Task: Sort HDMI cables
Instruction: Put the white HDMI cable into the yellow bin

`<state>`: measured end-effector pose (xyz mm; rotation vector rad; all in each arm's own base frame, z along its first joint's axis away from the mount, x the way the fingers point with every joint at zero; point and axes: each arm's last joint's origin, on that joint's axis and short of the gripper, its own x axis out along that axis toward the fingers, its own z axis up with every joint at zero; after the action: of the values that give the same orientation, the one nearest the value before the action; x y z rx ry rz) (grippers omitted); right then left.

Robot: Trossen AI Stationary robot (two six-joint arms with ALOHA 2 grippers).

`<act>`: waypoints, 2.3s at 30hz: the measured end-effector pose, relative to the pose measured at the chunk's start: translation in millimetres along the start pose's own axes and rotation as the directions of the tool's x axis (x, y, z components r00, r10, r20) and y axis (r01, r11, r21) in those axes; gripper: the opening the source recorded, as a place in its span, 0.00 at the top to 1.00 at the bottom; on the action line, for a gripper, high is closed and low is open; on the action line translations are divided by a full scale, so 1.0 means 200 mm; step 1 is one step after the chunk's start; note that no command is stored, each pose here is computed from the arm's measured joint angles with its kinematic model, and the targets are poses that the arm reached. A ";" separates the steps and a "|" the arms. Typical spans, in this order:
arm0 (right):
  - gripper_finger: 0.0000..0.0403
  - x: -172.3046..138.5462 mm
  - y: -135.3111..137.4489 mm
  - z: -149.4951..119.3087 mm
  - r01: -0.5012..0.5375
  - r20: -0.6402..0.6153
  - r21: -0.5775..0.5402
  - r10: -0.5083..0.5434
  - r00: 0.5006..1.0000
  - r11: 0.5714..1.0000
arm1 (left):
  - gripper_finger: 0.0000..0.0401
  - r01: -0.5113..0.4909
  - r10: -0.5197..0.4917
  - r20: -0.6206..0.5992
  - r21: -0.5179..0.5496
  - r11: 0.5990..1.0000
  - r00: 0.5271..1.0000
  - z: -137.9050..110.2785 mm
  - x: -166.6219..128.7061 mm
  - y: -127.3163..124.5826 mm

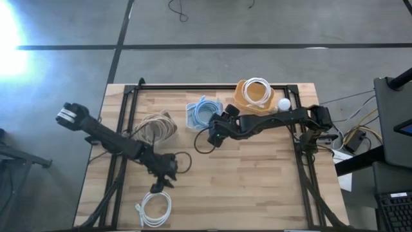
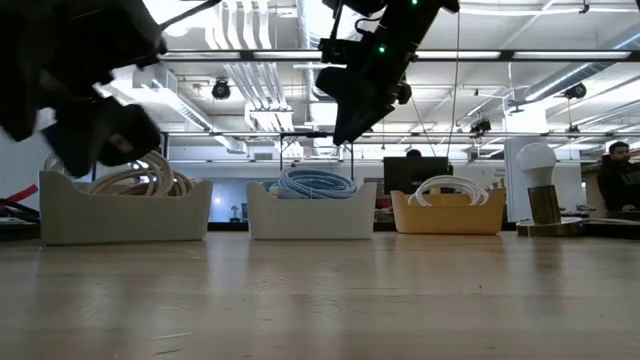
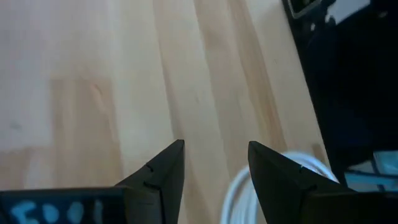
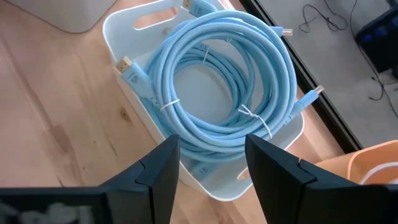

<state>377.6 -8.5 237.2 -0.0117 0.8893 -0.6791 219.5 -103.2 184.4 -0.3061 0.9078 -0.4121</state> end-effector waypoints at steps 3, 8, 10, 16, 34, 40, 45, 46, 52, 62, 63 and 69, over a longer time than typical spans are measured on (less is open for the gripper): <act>0.56 0.00 0.00 0.00 0.001 0.000 -0.001 -0.001 1.000 1.000 | 0.58 0.005 -0.007 -0.059 -0.036 0.999 0.998 -0.04 0.03 -0.04; 0.56 0.00 0.00 0.00 0.001 0.000 -0.004 -0.001 1.000 1.000 | 0.58 0.017 -0.029 -0.146 -0.081 0.997 0.989 -0.12 0.09 -0.11; 0.56 0.00 0.00 0.00 0.001 0.001 -0.003 -0.001 1.000 1.000 | 0.58 0.017 -0.030 -0.181 -0.071 0.997 0.983 -0.16 0.12 -0.14; 0.55 0.00 0.00 0.00 0.000 0.002 -0.002 0.000 1.000 1.000 | 0.58 -0.098 0.089 -0.218 -0.031 0.995 0.972 -0.24 0.21 -0.17; 0.55 -0.11 0.13 0.01 -0.098 0.057 -0.029 0.100 0.993 0.995 | 0.96 -0.389 0.386 0.051 0.141 0.910 0.921 -0.14 0.12 -0.14; 0.55 -0.23 0.22 0.08 -0.230 0.148 -0.017 0.230 0.962 0.973 | 0.96 -0.691 0.653 0.226 0.210 0.692 0.722 0.00 0.02 -0.07; 0.56 -0.26 0.27 0.09 -0.281 0.229 0.006 0.272 0.935 0.960 | 0.96 -0.838 0.784 0.297 0.143 0.527 0.545 0.14 -0.04 0.03; 0.56 -0.27 0.28 0.09 -0.285 0.231 0.004 0.277 0.933 0.958 | 0.96 -0.850 0.799 0.297 0.119 0.513 0.523 0.16 -0.06 0.05; 0.57 -0.28 0.32 0.07 -0.276 0.246 -0.046 0.279 0.928 0.960 | 0.95 -0.882 0.844 0.299 -0.014 0.472 0.446 0.27 -0.12 0.18; 0.59 -0.24 0.29 0.04 -0.098 0.268 -0.087 0.118 0.956 0.991 | 0.95 -0.875 0.771 0.451 0.052 0.481 0.450 0.41 -0.16 0.19; 0.59 -0.24 0.28 0.03 -0.098 0.265 -0.081 0.116 0.957 0.992 | 0.95 -0.879 0.768 0.460 0.062 0.473 0.446 0.41 -0.16 0.19; 0.59 -0.20 0.27 0.01 -0.067 0.253 -0.055 0.079 0.964 0.996 | 0.95 -0.885 0.760 0.493 0.049 0.463 0.424 0.48 -0.20 0.18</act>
<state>390.4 55.9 251.9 -0.1051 0.6541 -0.5726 282.5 -45.3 252.2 0.3789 0.4585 0.4718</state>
